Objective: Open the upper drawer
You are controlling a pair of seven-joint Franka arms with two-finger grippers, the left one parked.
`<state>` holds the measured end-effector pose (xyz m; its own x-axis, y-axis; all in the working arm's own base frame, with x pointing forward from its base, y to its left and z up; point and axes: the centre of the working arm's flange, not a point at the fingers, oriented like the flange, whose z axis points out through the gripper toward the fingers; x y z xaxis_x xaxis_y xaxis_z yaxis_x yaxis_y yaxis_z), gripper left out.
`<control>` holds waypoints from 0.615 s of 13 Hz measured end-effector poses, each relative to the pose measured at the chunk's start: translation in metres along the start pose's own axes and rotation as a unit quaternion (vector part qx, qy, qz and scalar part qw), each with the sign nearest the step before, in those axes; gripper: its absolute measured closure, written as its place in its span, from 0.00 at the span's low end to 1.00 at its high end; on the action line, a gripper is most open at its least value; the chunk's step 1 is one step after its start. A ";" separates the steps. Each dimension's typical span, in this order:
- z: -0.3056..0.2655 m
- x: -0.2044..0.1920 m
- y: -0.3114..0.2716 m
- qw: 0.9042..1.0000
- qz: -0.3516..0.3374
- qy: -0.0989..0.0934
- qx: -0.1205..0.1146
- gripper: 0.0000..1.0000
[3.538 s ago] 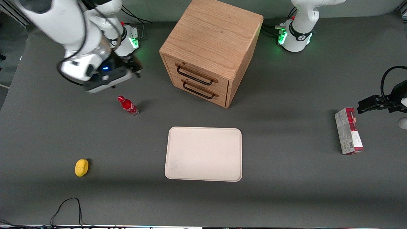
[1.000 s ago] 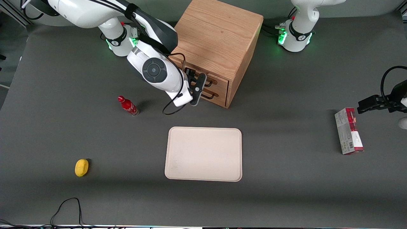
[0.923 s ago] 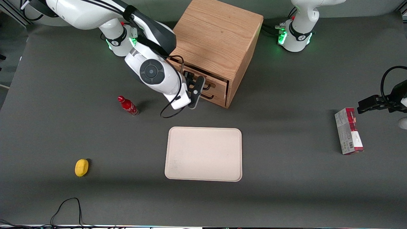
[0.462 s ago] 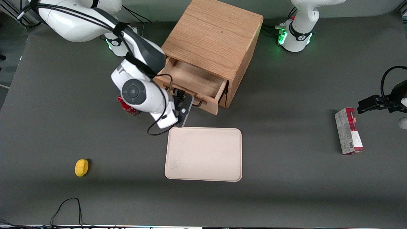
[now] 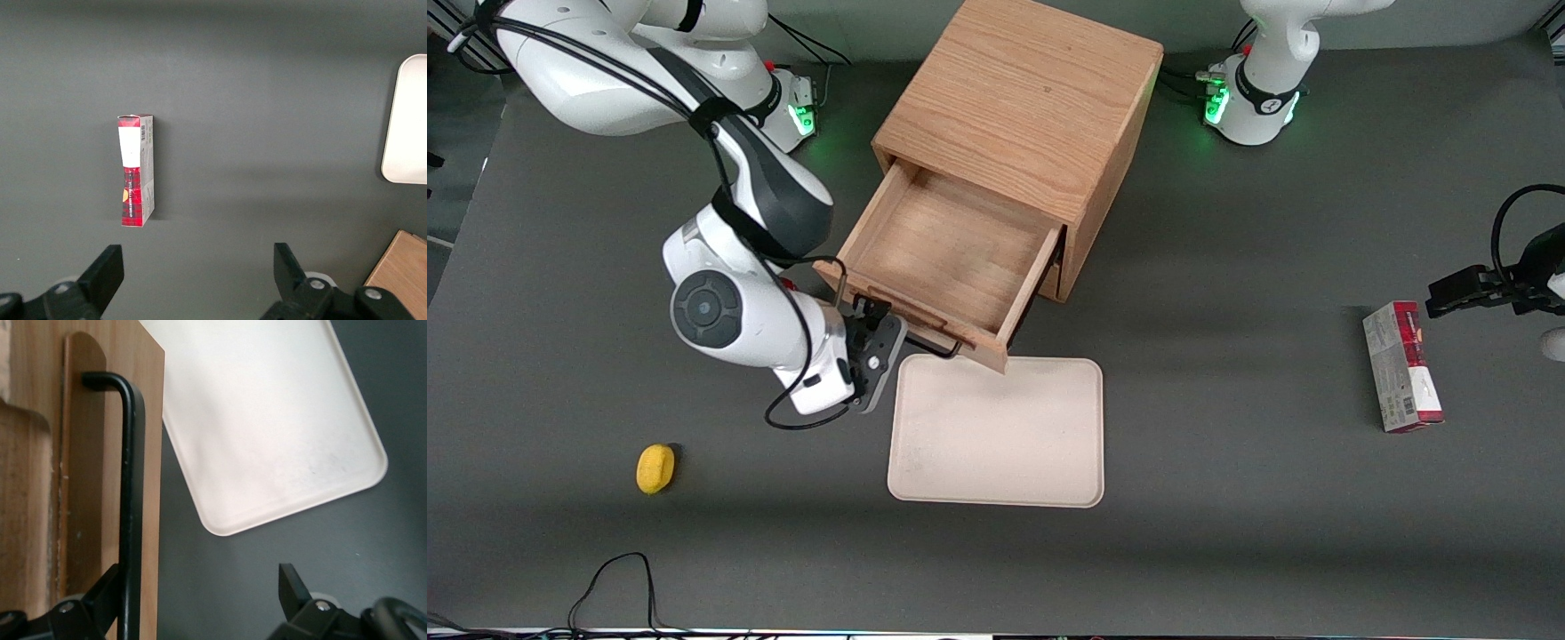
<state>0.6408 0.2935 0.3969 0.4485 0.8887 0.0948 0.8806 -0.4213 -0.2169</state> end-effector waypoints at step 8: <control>-0.066 -0.006 0.038 0.997 0.017 0.039 -0.069 0.00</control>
<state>0.6818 0.2605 0.4527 0.4834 0.8593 0.1669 0.8754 -0.4758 -0.0857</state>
